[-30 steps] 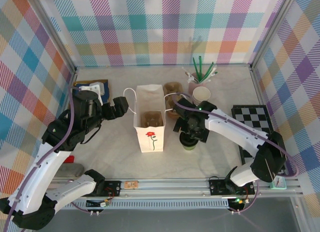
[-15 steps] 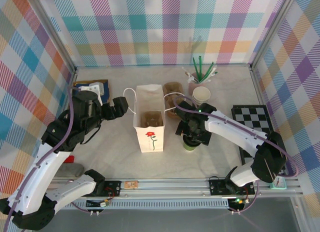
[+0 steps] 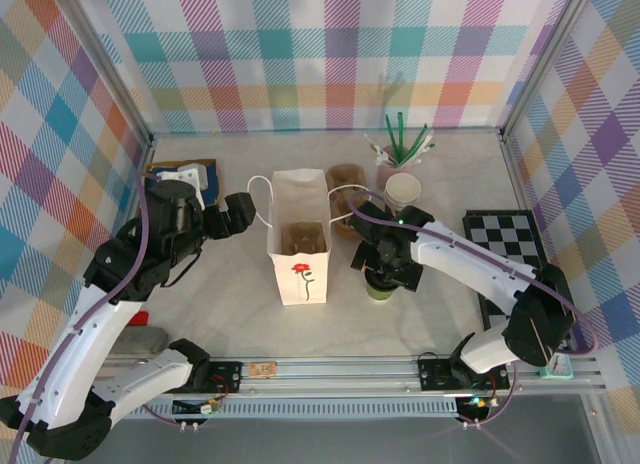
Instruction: Pack the takeout coffee
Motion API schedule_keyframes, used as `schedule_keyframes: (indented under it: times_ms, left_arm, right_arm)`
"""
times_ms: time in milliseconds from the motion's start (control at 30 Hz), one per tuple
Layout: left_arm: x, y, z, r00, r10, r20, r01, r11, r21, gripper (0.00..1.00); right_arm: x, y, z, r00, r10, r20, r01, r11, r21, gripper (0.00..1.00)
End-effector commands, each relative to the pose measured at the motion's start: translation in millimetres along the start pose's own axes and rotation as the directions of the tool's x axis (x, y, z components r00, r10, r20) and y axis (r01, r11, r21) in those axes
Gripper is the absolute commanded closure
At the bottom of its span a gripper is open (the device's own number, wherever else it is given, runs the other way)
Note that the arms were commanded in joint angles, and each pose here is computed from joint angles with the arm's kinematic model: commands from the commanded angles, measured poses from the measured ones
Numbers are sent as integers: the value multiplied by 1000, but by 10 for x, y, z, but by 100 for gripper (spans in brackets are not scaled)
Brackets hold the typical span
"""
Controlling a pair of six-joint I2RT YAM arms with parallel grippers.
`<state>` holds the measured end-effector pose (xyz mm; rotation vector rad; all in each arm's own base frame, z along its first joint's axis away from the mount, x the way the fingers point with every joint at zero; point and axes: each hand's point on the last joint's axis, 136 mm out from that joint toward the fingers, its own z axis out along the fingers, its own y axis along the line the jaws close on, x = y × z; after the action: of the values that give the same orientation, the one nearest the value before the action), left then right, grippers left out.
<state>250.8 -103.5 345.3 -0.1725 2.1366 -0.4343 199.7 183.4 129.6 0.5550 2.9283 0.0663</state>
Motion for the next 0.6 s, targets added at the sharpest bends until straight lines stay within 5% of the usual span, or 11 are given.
schedule_keyframes:
  times_ms: [0, 567]
  left_arm:
    - [18, 53, 30, 1000, 18, -6, -18, 1000, -18, 0]
    - [55, 98, 56, 1000, 10, -18, -10, 1000, -26, 0]
  right_arm:
    - [-38, -34, -198, 999, 24, 37, -24, 999, -21, 1]
    - [7, -37, -96, 1000, 24, 15, -24, 1000, -13, 1]
